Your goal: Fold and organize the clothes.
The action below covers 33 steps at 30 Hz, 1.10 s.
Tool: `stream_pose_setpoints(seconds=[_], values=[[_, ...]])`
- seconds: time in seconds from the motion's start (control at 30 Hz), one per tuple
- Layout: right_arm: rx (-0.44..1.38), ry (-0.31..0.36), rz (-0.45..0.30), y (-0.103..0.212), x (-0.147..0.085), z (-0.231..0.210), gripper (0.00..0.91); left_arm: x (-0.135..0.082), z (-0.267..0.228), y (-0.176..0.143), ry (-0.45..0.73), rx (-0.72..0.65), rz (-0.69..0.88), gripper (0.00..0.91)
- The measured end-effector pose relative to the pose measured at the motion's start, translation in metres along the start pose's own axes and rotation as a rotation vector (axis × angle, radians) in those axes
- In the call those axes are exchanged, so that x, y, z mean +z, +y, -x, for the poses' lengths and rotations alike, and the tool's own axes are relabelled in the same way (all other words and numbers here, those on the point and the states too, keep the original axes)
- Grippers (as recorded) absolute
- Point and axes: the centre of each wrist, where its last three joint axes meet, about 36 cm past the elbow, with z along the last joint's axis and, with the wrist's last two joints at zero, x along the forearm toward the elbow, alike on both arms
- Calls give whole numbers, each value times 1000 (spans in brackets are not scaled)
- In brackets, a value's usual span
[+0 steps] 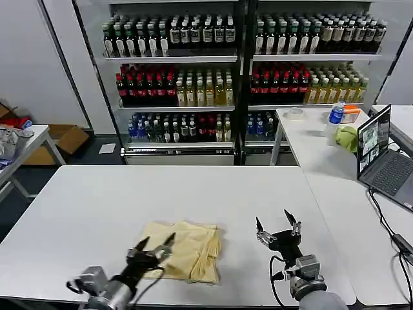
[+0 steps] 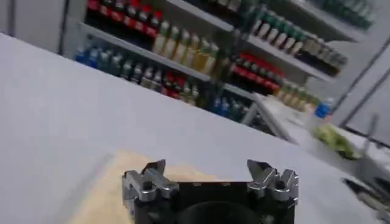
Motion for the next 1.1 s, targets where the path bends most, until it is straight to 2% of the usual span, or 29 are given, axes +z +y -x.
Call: stream_pose_setpoints(seconds=[0.23,0.47,0.77,1.1], values=[[10,5,1,-1,0,-2,907,-13,5,45,33,-41,-65,907],[19,11,-2,-2,1,-6,907,-10,15,72,72,-26,-167,907],[24,13,-7,-5,1,-11,907,2,31,90,106,-11,-259,907],[24,9,-5,-7,0,-15,907,13,48,90,125,30,-296,907]])
